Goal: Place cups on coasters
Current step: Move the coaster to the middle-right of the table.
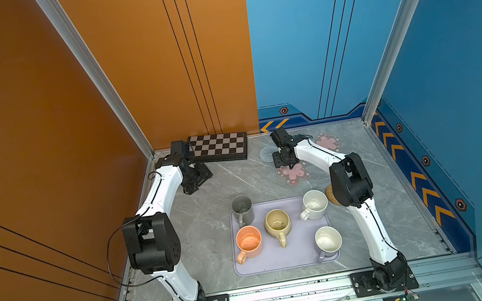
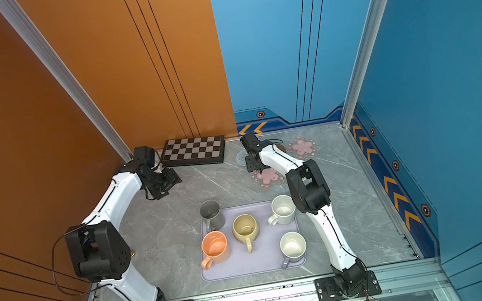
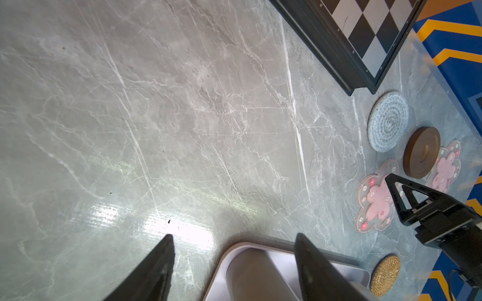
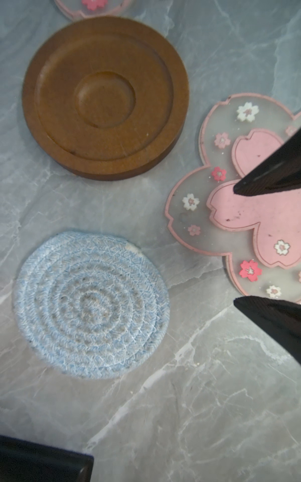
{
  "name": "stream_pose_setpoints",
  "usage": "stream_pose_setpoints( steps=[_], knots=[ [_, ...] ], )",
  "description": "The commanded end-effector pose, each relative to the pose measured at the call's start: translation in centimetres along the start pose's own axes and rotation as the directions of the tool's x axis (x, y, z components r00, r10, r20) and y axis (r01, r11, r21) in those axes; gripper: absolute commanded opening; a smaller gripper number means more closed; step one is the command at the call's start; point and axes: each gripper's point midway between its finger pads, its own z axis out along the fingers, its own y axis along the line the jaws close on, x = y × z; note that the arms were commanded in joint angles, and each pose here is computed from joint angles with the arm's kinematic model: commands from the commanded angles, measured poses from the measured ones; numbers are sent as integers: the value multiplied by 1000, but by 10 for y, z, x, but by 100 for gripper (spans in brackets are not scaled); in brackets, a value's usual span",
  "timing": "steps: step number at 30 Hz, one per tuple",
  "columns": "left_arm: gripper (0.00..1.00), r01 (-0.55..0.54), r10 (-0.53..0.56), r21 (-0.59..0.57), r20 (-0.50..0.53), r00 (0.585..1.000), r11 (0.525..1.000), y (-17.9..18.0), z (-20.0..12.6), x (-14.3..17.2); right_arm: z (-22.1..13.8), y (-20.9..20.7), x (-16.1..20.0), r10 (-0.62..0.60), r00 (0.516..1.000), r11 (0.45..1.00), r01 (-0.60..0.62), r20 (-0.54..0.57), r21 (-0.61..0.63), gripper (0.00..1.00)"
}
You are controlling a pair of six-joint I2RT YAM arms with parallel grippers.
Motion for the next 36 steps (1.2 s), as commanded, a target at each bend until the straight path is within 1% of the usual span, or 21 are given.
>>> stream_pose_setpoints(
  steps=[1, 7, 13, 19, 31, 36],
  knots=[
    [73, 11, -11, -3, -31, 999, 1000, 3, 7, 0, 9, -9, 1, 19, 1000, 998, -19, -1, 63, 64],
    [73, 18, -17, 10, -48, 999, 1000, -2, 12, 1, 15, -11, -4, 16, 1000, 996, -17, 13, 86, 65],
    [73, 13, -14, -9, -64, 998, 1000, 2, 18, 8, 21, -19, -1, 21, 1000, 993, -21, 2, 113, 65],
    [73, 18, -19, -11, -73, 997, 1000, 2, 21, 10, 27, -27, 11, 38, 999, 991, -34, -28, 127, 65],
    [73, 16, -17, -4, -65, 998, 1000, -2, 16, 11, 36, -35, 33, 41, 995, 990, -27, -92, 142, 65],
    [73, 16, -15, 3, -58, 998, 1000, -4, 13, 10, 33, -44, 44, 47, 992, 985, -28, -113, 169, 65]
  ],
)
